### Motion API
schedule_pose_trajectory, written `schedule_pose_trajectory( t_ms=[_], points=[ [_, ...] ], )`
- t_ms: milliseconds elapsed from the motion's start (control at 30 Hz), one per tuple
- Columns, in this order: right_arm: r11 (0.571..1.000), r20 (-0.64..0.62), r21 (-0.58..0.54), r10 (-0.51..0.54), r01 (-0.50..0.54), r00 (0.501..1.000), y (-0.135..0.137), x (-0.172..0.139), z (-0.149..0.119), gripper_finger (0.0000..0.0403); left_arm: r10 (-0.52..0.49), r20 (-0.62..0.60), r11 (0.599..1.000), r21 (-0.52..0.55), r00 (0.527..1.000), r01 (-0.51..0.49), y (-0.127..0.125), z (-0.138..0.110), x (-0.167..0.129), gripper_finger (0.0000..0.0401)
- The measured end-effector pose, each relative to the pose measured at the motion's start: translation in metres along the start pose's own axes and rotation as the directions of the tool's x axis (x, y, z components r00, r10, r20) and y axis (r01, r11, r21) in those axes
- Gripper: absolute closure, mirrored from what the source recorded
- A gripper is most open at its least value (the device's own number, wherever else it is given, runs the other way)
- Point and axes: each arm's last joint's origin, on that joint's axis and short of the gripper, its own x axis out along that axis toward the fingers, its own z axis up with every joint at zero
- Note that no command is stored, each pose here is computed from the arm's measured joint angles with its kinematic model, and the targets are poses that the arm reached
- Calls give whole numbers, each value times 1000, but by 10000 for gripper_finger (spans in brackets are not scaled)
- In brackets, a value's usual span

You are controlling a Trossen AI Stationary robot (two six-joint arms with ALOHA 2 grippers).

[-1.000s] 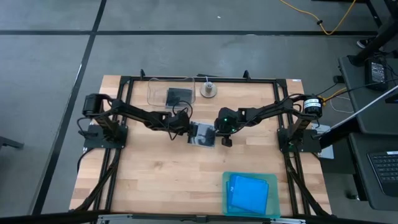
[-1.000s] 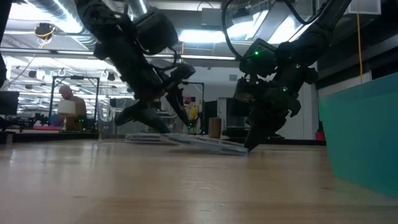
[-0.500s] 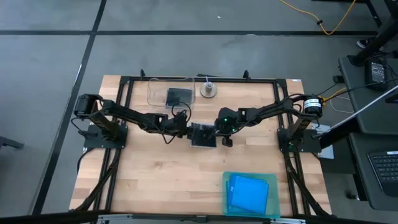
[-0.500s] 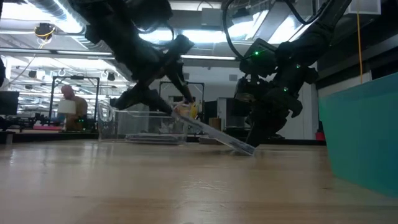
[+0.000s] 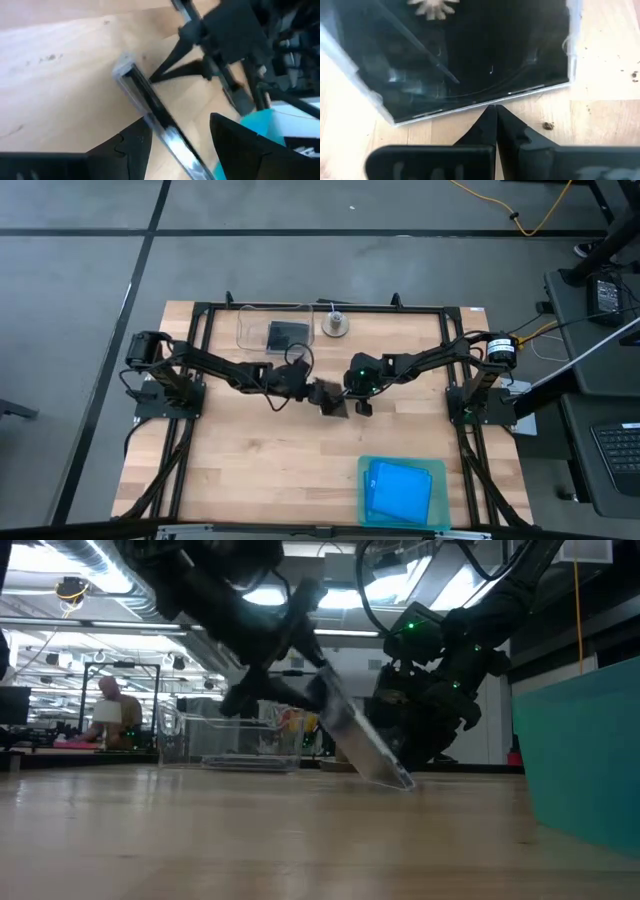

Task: Pick & place jewel cases by type
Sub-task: Put the black cd case into the transparent bin

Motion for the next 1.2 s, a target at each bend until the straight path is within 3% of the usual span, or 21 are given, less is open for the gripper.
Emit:
schedule_pose_trajectory(
  t_ms=[100,300,700,1200],
  points=[
    [1000,-4,3,1,-1,1000,0,0,0,397,-37,-6,999,-10,999,37,-4,1,1,212],
    [1000,-8,29,6,-6,1000,0,0,-1,397,-6,-17,1000,-7,1000,6,0,-2,2,215],
    [999,-10,31,8,-8,1000,0,0,-1,397,128,-108,986,-96,986,-138,14,-11,0,256],
    [999,-12,32,9,-9,1000,0,0,-1,397,133,-106,983,-111,986,-144,10,-21,-1,294]
  ],
)
